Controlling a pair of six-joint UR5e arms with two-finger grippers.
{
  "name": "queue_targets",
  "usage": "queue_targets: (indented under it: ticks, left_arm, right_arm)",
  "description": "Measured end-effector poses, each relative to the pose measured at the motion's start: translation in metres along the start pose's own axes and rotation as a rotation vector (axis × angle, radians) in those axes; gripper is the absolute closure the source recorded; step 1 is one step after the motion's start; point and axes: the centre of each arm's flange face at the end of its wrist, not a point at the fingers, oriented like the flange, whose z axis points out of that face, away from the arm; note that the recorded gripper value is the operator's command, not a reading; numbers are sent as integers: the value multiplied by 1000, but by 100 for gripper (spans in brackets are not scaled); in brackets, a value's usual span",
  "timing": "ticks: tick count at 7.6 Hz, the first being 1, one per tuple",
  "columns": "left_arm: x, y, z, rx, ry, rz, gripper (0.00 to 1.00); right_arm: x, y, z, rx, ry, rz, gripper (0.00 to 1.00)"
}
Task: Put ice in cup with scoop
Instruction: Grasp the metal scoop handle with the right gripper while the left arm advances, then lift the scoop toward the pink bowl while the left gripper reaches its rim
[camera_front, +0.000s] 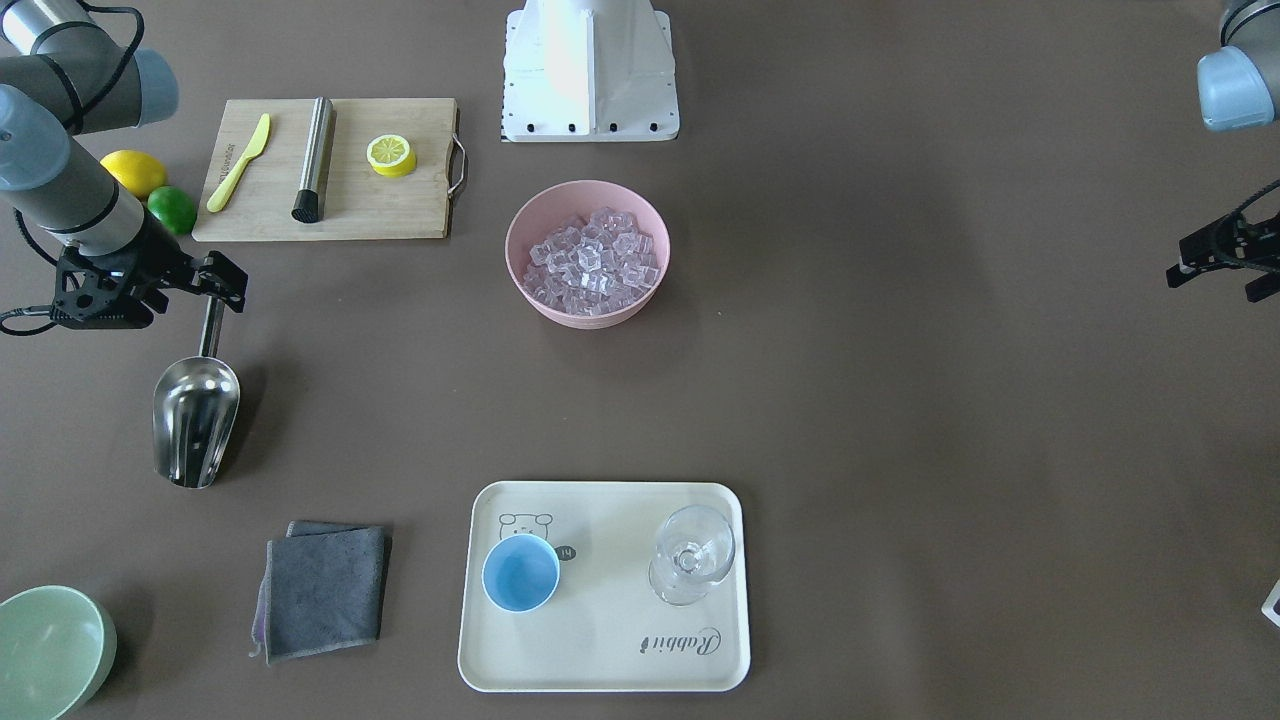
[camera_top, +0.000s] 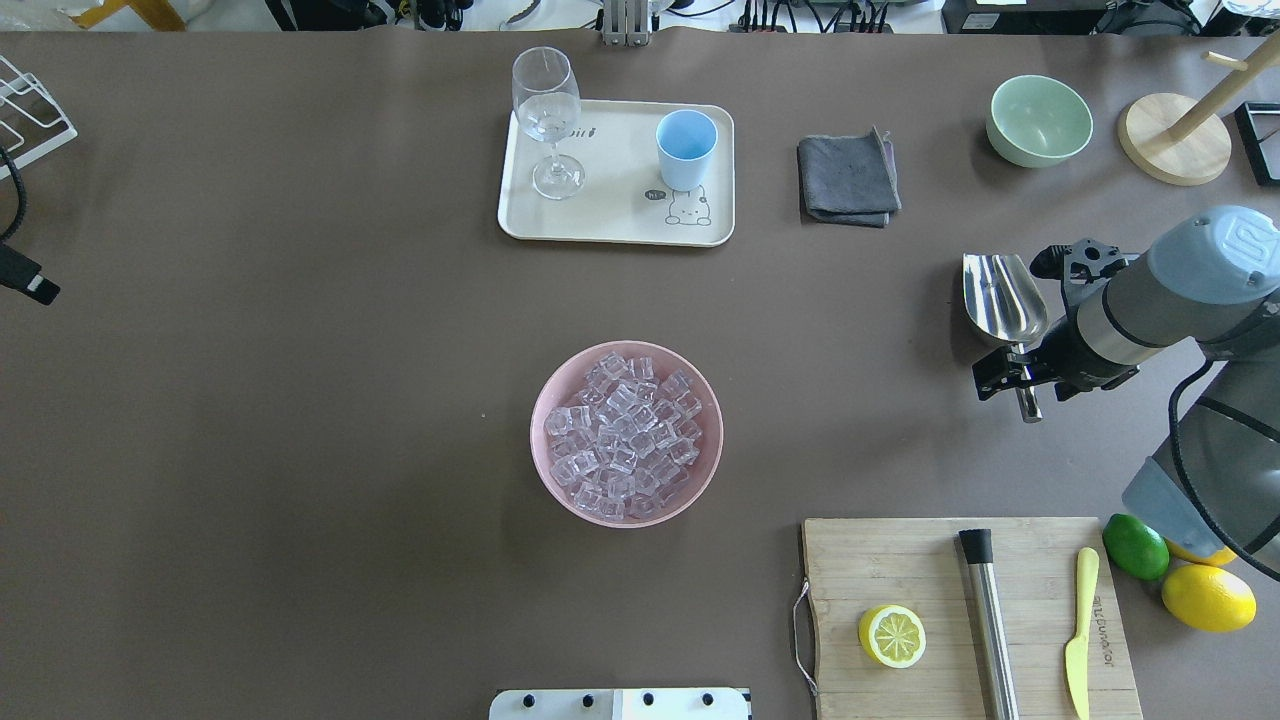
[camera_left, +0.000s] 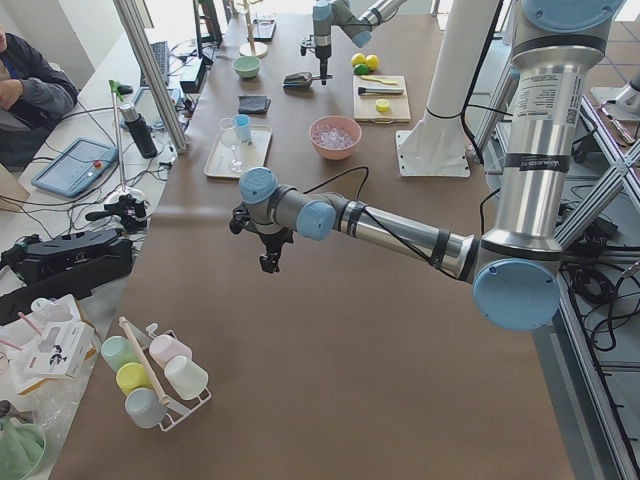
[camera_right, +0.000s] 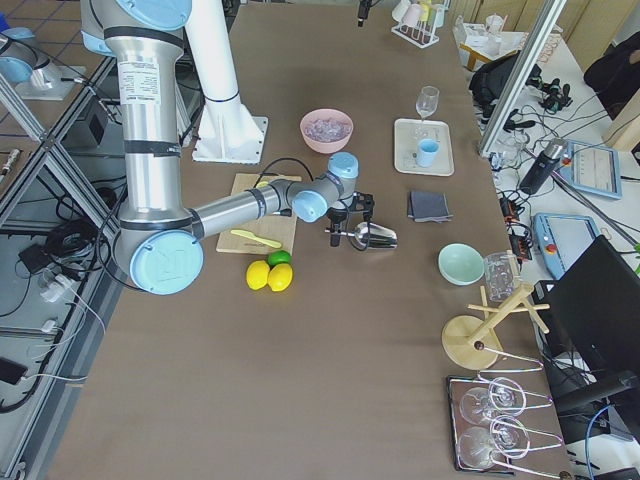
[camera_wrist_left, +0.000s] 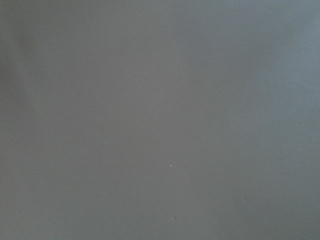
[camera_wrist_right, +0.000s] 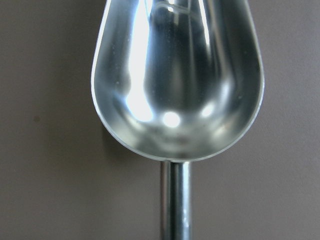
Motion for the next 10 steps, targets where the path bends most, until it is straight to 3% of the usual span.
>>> queue_targets:
  ticks: [1,6,7,10]
  left_arm:
    - [20,-6,3,17,13,60,2]
    - [217,-31,65,-5,153,457,2]
    - [246,-26,79,16,175,539,2]
    - [310,-9,100,127,233,737,2]
  right_arm:
    - [-1,-3,3,-3,2,-1,100]
    - [4,0,0,-17,8,7,100]
    - [-1,0,-11,-14,10,3,100]
    - [-23,6,-91,44,-5,-154,100]
